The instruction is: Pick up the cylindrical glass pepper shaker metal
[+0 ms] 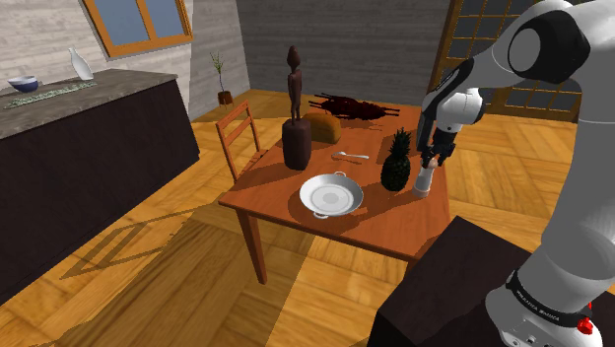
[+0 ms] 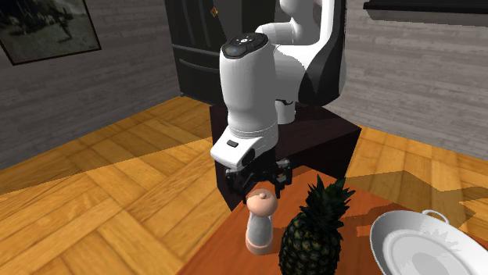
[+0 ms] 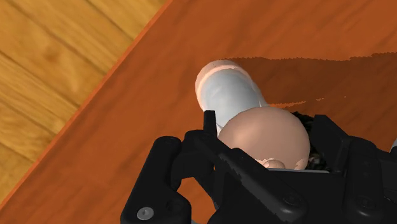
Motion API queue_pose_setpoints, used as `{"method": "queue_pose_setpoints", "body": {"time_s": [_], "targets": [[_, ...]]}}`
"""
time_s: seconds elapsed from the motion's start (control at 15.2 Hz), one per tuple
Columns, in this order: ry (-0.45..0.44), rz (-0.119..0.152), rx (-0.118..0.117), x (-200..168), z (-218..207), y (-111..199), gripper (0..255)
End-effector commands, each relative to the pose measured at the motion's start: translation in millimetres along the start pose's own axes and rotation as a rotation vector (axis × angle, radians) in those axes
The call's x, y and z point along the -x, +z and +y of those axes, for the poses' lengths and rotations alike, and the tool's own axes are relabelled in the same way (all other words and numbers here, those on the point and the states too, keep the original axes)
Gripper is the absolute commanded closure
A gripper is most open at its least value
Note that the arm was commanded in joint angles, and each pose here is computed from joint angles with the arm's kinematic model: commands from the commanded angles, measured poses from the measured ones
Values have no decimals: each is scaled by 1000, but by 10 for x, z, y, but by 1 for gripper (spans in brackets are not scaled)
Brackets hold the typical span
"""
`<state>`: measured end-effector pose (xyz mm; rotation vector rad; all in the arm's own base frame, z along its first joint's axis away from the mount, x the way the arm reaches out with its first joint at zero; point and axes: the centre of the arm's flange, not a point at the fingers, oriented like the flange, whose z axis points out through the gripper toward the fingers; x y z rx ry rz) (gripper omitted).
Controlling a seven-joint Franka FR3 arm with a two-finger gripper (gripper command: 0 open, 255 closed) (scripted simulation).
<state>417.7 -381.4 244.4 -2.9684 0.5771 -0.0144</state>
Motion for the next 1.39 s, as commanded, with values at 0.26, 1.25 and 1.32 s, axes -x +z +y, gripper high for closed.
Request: {"method": "queue_pose_setpoints", "body": {"time_s": [0.26, 1.25, 1.32], "targets": [[0, -3, 0, 11, -11, -45, 255], [0, -3, 0, 21, -98, -787, 255], [0, -3, 0, 20, -99, -787, 255]]}}
